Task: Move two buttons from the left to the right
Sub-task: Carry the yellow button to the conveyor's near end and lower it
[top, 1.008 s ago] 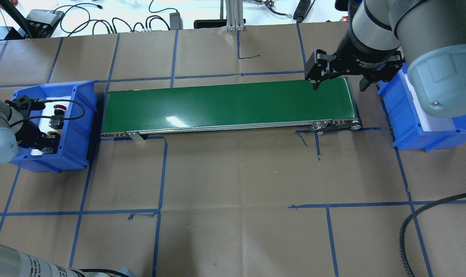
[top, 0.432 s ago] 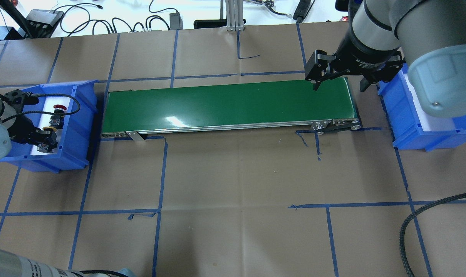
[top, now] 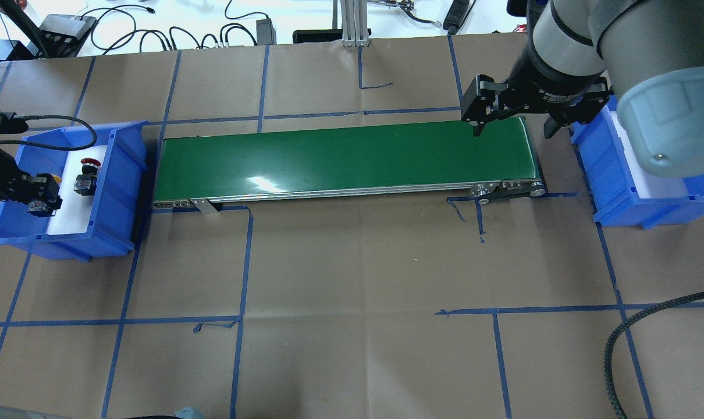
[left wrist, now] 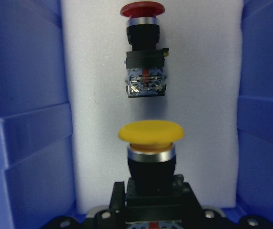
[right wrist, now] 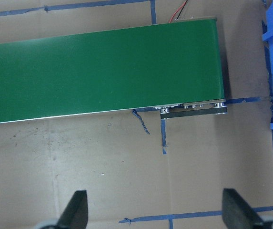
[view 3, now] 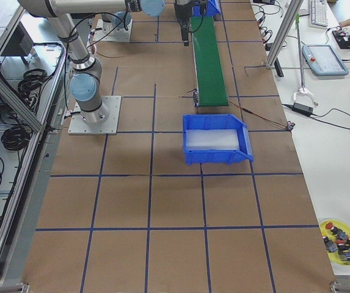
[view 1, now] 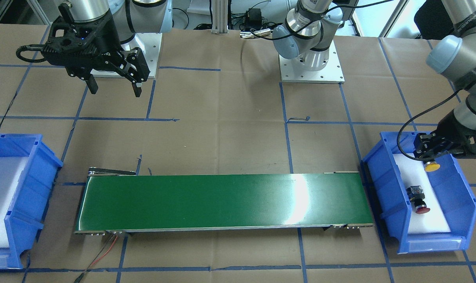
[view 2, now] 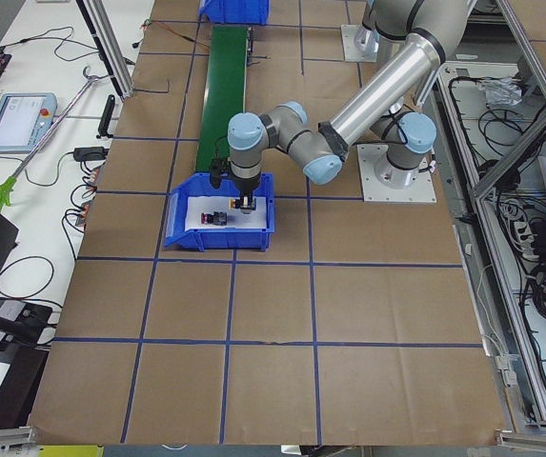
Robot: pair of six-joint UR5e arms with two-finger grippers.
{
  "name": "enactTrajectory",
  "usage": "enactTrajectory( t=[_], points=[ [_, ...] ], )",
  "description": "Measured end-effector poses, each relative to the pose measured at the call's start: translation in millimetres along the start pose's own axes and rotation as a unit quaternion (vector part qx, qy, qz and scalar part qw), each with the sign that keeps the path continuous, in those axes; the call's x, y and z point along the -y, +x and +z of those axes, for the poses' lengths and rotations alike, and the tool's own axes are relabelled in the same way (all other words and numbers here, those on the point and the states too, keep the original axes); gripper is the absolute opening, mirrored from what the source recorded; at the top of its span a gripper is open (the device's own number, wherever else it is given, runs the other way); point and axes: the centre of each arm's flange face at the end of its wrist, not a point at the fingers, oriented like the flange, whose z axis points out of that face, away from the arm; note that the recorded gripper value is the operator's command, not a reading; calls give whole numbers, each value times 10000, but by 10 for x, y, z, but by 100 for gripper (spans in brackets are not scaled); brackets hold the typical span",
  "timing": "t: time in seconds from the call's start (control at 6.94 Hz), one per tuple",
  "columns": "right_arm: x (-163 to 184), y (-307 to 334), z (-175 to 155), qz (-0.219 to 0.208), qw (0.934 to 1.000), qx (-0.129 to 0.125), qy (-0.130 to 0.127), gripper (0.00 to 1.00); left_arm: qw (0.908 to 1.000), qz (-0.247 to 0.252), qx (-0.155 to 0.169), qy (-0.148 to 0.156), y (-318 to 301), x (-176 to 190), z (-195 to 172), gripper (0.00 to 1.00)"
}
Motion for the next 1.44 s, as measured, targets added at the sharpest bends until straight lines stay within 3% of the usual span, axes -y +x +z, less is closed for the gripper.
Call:
enactTrajectory(
  t=[0.43,0.86,1.15,1.44],
  points=[
    [1,0,1,0,10000,-1,-2,100,9998,178,-83,-84,160,243,-726,11],
    [-3,0,-3,0,10000,-1,-3,100,9993,347,45,89,1196,685,-1031,11],
    [-3,1,-4,0,10000,-1,-2,100,9998,191,27,59,1962,910,-932,11],
    [-3,2,-4,-2,10000,-6,-1,100,10000,-86,-11,-21,2602,1133,-544,11]
  ],
)
